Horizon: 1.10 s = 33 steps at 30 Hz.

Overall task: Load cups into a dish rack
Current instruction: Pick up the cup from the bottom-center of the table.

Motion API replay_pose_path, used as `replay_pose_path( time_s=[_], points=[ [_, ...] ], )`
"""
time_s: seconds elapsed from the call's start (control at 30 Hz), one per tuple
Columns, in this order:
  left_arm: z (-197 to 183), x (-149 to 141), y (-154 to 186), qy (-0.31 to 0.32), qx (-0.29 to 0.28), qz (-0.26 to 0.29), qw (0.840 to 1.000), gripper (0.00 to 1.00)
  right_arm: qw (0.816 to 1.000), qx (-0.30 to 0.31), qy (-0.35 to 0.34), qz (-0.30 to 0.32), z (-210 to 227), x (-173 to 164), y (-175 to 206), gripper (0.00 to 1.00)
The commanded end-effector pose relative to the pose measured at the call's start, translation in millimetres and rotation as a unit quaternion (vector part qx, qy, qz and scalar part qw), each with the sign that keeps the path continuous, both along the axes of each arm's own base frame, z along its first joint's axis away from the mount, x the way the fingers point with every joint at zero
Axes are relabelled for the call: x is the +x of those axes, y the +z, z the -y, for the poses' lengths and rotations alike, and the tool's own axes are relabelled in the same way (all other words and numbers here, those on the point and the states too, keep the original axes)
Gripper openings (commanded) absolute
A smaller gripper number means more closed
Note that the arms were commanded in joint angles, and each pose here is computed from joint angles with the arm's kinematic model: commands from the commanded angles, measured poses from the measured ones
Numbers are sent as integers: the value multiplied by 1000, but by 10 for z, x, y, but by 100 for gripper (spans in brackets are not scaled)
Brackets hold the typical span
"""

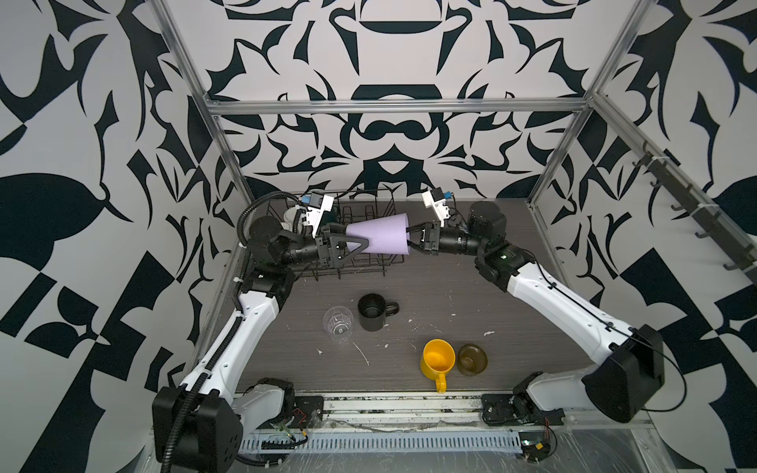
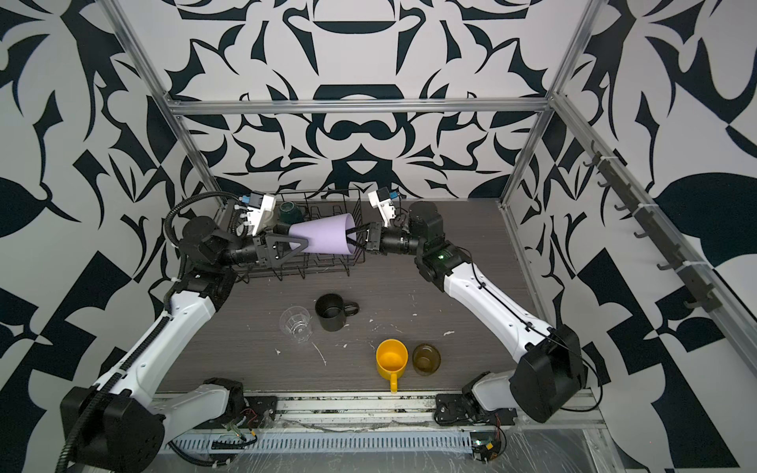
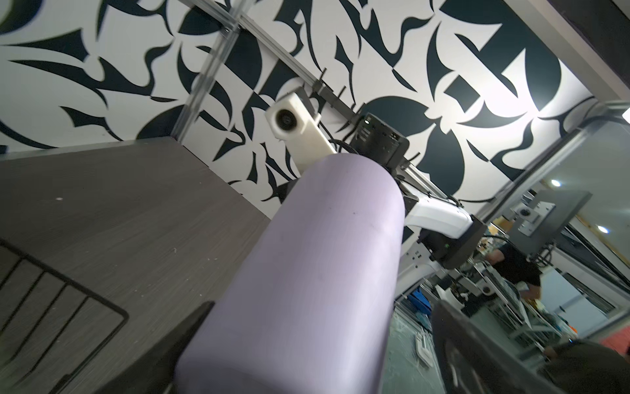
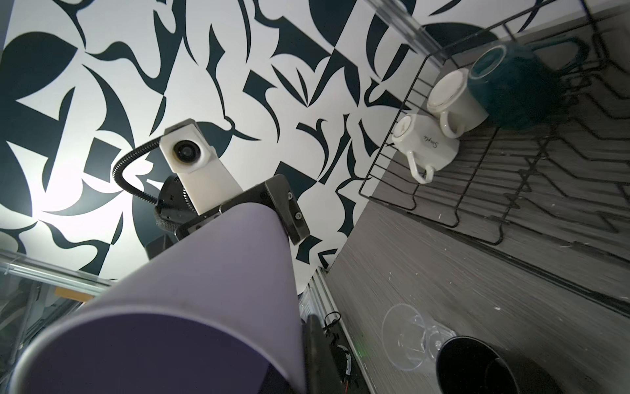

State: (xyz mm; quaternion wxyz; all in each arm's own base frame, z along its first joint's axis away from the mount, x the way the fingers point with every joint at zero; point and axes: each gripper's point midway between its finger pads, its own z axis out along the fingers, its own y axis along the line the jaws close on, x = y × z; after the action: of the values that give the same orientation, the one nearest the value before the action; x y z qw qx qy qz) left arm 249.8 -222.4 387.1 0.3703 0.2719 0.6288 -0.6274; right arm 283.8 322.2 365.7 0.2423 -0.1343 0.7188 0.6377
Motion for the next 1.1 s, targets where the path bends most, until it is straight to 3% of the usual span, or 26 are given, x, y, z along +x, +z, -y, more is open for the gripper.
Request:
replay_pose_path(
  time_s=[0.0,1.07],
  points=[
    [20,-60,3,-20,2,11,1000,99,998,36,22,51,-16,-136,392,0],
    [89,-189,141,-73,-16,21,997,91,997,53,48,18,-222,-24,208,0]
  ],
)
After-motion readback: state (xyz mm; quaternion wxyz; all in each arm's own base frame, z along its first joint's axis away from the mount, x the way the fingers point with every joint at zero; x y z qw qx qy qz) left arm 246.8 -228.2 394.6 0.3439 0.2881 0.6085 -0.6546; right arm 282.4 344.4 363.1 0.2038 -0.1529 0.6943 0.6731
